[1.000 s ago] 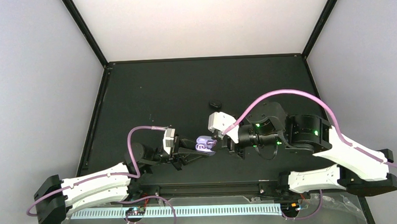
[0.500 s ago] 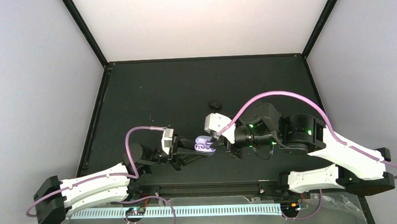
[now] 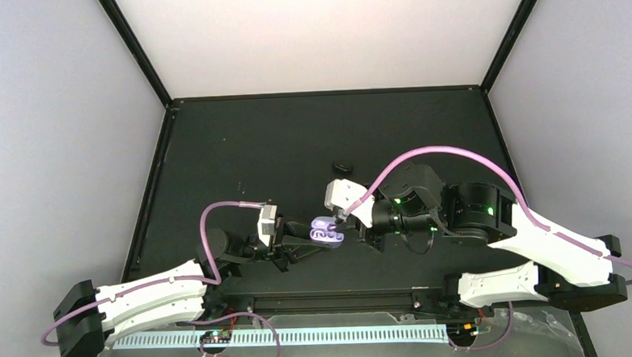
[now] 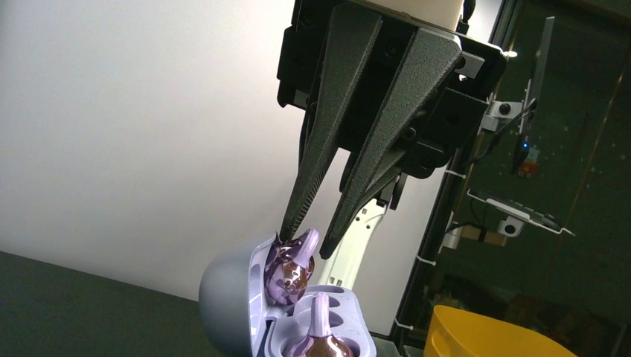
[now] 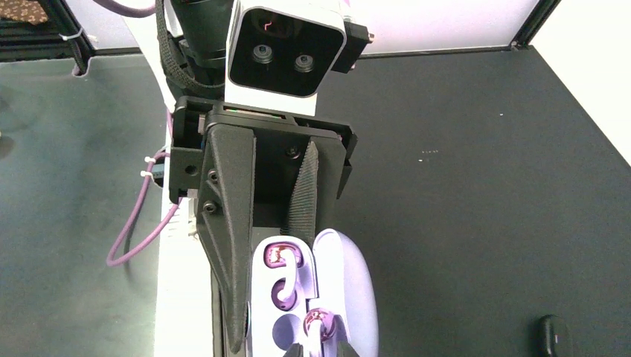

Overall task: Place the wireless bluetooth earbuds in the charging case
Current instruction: Adjust the earbud with the charging case.

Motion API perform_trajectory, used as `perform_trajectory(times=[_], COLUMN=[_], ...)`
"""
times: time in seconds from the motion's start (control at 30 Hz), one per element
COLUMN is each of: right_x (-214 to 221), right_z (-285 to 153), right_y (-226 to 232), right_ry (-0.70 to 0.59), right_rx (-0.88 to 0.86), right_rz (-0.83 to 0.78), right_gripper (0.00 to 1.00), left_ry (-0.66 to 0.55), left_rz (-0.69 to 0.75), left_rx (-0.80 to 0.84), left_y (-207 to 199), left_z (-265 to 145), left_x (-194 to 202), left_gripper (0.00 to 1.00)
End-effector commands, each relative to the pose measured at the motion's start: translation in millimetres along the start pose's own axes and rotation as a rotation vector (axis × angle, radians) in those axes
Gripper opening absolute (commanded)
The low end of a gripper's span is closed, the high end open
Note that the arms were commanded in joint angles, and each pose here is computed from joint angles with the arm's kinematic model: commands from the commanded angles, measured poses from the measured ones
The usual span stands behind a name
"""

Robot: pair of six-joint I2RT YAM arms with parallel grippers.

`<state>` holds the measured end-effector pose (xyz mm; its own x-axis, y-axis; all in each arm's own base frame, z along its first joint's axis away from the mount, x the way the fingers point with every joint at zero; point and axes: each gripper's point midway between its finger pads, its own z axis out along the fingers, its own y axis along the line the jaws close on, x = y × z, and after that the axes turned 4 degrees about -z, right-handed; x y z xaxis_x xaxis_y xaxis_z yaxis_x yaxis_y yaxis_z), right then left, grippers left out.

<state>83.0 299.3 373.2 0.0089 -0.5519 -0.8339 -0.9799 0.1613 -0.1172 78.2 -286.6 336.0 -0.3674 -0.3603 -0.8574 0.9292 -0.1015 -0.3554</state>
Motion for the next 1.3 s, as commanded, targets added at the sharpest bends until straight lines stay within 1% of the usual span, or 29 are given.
perform_trajectory(times=[0.0,0.27,0.47,0.67,0.73,0.93,1.07,1.27], right_x=[9,11,10,3,-3,-26,-37,-36], right_z=[6,9,8,3,-2,-22,-35,-38], right_y=[-5,-3,-3,-2,-3,8,17,24], right_ry=[0.037,0.045,0.042,0.012,-0.017,-0.149,-0.205,-0.191], right_rx=[0.026,0.018,0.017,0.012,0.013,-0.04,-0.081,-0.129], right_rz=[-0.009,-0.013,-0.015,-0.011,-0.013,-0.068,-0.111,-0.122], right_gripper=[0.1,0.09,0.01,0.01,0.01,0.01,0.01,0.01], left_ry=[-0.04,-0.039,-0.038,-0.038,-0.04,-0.038,-0.029,-0.047], left_rz=[0.037,0.039,0.04,0.044,0.054,0.135,0.212,0.275], left_rx=[0.019,0.022,0.02,0.011,0.009,0.057,0.116,0.134], left_y=[-8,-9,-8,-6,-5,-13,-27,-35], left_z=[1,1,1,1,1,3,5,4], left_x=[-13,-14,-13,-11,-11,-12,-17,-26], left_gripper=[0.02,0.02,0.02,0.02,0.02,0.02,0.02,0.01])
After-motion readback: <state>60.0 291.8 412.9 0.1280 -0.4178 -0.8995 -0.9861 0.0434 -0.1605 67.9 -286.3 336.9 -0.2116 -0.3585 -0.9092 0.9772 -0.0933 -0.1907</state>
